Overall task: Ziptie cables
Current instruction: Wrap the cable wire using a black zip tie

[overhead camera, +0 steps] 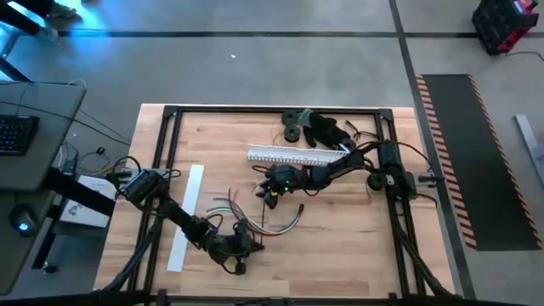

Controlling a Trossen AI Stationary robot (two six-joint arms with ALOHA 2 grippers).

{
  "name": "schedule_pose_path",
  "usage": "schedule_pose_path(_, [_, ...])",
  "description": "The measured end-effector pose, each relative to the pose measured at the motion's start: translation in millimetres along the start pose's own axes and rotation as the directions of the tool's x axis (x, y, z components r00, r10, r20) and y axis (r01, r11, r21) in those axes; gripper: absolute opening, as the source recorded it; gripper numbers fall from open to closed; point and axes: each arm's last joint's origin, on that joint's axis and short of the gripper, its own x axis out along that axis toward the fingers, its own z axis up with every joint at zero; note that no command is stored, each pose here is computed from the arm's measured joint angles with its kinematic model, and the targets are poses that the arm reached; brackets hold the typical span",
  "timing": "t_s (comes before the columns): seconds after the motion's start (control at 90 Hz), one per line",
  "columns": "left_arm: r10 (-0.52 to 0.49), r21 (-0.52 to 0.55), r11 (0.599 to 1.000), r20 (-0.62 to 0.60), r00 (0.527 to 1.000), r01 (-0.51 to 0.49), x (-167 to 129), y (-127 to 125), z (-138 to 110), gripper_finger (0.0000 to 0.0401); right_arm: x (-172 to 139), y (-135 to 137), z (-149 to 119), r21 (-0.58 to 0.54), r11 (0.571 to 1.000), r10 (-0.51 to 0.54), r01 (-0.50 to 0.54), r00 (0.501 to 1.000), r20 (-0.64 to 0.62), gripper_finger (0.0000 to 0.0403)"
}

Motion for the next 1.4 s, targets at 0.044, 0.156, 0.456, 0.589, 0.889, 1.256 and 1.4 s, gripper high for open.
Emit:
schedule_pose_path(0.044, [0.008,-0.002,1.0,0.003,1.0,-0.008,0,0,0,0.0,0,1,0,-0.005,1.0,0.013,-0.013,1.0,-0.007,0.0204])
schedule_pose_path(0.156, [0.015,-0.02,1.0,0.001,1.0,-0.015,0,1,0,0.0,0,6,-3,-0.049,0.997,0.058,-0.06,0.998,-0.034,0.0194])
schedule_pose_path(0.456, [0.033,-0.02,0.999,0.008,0.999,-0.033,0,1,0,0.0,3,30,-17,-0.21,0.977,-0.022,0.033,0.998,0.056,0.0105])
schedule_pose_path(0.589, [0.027,-0.019,0.999,0.005,1.0,-0.027,0,1,-1,0.0,4,37,-19,-0.257,0.962,-0.065,0.091,0.992,0.111,0.0033])
schedule_pose_path(0.889, [-0.068,-0.042,0.997,-0.001,0.998,0.068,-1,-3,2,0.0,3,63,-36,-0.441,0.878,-0.115,0.184,0.977,0.177,0.0001])
schedule_pose_path(1.256, [-0.213,-0.076,0.973,0.057,0.975,0.217,-12,-3,13,0.0,-7,111,-71,-0.683,0.613,-0.229,0.398,0.916,0.328,0.0])
schedule_pose_path(1.4, [-0.252,-0.098,0.959,0.13,0.959,0.266,-16,5,15,0.0,-12,123,-80,-0.734,0.506,-0.252,0.454,0.891,0.377,0.0])
